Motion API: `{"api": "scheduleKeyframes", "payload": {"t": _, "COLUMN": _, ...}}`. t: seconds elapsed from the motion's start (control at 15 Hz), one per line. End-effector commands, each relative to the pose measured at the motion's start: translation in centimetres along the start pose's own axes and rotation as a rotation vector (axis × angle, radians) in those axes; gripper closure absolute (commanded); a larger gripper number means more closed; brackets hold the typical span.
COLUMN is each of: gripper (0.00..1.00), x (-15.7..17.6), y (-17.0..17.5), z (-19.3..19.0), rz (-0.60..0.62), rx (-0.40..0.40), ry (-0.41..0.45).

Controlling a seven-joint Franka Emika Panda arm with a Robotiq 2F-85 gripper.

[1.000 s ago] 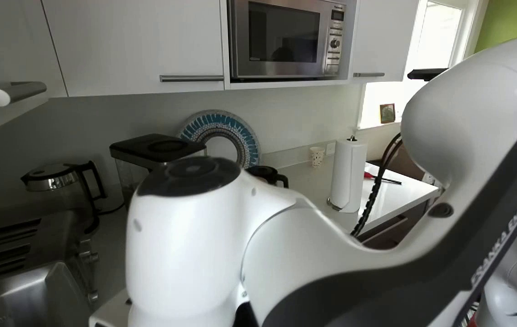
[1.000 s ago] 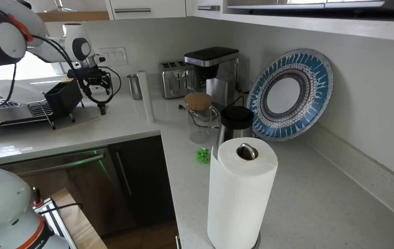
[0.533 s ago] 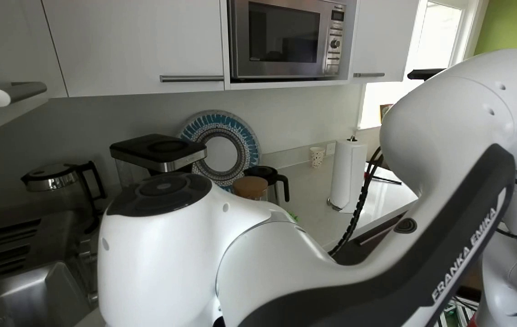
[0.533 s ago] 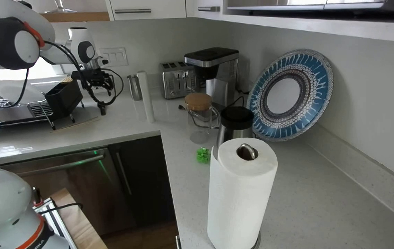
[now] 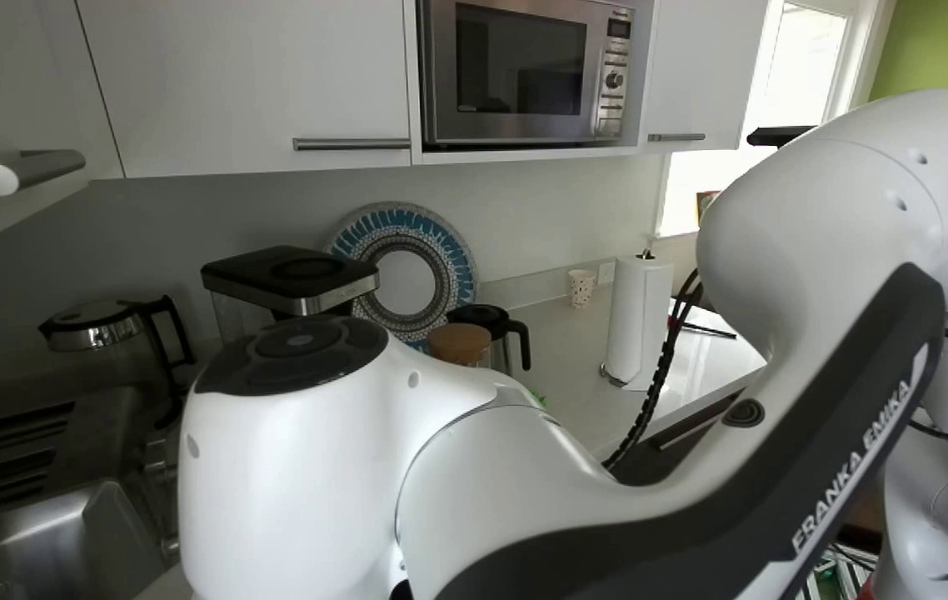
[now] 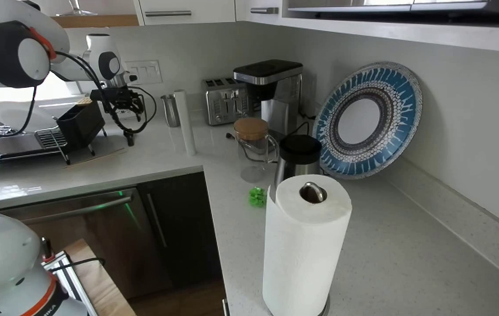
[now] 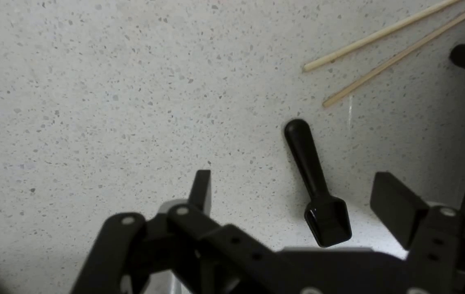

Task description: Put the black ladle on top of the glass jar with a brown lid

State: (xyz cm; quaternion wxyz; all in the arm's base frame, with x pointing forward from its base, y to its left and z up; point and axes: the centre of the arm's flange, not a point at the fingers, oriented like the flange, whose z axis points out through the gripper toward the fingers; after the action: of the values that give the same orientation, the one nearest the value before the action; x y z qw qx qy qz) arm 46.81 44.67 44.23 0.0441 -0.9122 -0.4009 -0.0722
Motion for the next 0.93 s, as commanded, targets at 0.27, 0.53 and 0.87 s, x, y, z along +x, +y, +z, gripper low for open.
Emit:
{"api": "scheduleKeyframes", "payload": {"t": 0.27, "gripper": 0.0, "x": 0.0, "y": 0.0, "z": 0.0, "rz": 0.0, "rx": 0.0, "ry": 0.0}}
{"api": "scheduleKeyframes", "payload": {"t": 0.53, "gripper": 0.0, "x": 0.0, "y": 0.0, "z": 0.0, "rz": 0.0, "rx": 0.0, "ry": 0.0}}
{"api": "scheduleKeyframes", "payload": {"t": 0.87, "gripper": 0.0, "x": 4.1, "y": -2.4, "z": 2.0, "rz": -0.064, "rx": 0.084, "ry": 0.049}}
